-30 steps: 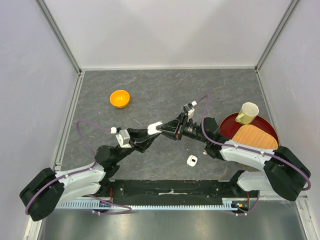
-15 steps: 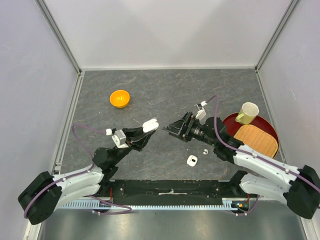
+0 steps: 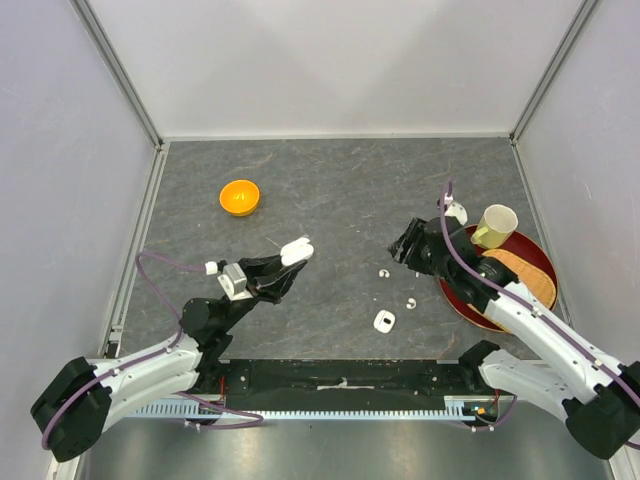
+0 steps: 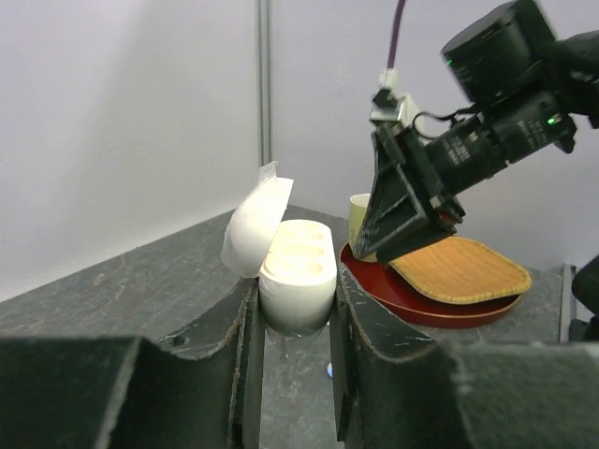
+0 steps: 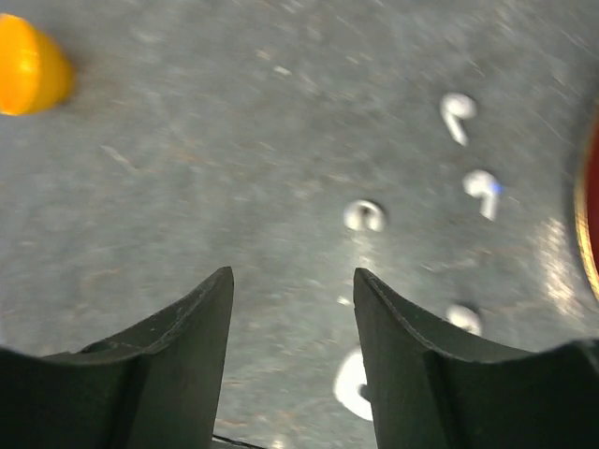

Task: Insert the wireless bluetooth earbuds into the charging case
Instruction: Pick up the earbud from the center of the board.

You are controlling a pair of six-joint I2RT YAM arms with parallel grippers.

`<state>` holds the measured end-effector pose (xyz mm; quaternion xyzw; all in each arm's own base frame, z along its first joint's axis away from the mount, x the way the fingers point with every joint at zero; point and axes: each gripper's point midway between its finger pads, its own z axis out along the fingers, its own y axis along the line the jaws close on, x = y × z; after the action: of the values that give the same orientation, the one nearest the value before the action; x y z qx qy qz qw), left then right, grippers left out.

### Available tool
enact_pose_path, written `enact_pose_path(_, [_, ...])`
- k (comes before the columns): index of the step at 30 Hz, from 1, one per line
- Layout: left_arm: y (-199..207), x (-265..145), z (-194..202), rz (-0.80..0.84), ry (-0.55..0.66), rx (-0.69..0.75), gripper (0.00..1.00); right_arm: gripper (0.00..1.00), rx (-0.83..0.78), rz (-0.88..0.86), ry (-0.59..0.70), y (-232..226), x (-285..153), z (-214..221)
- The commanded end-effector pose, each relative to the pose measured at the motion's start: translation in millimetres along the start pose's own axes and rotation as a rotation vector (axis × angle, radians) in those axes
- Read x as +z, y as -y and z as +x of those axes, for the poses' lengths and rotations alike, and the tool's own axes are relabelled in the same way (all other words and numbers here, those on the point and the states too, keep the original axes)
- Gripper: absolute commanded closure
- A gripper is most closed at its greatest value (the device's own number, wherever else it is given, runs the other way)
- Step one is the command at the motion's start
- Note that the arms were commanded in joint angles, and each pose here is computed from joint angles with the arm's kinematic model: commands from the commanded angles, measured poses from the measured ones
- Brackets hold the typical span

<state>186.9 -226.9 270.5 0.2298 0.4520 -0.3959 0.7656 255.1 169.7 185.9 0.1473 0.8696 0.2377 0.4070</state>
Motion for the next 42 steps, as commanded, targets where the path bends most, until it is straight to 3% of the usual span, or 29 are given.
enact_pose_path(1, [7.7, 11.5, -15.7, 0.06, 0.027, 0.049, 0.98, 0.4, -0.041, 0.194, -0.126, 63.6, 6.5, 41.0])
enact_pose_path(9, [20.5, 17.1, -14.9, 0.135, 0.021, 0.033, 0.98, 0.53, 0.086, 0.255, -0.199, 111.6, 5.0, 88.0])
enact_pose_path(15, [23.7, 20.0, -9.0, 0.166, 0.004, 0.027, 0.98, 0.55, 0.142, 0.28, -0.208, 130.7, 2.7, 101.6])
enact_pose_path(18, [21.4, 15.8, -2.9, 0.164, 0.001, 0.008, 0.98, 0.55, 0.149, 0.286, -0.211, 135.5, 3.3, 103.6])
enact_pose_path(22, [11.1, 7.2, -18.1, 0.164, 0.083, -0.016, 0.98, 0.56, 0.157, 0.257, -0.226, 133.5, 6.3, 107.0])
enact_pose_path(42, [15.2, -3.9, -21.9, 0.238, 0.085, -0.08, 0.98, 0.62, 0.183, 0.2, -0.271, 135.2, 20.9, 119.6])
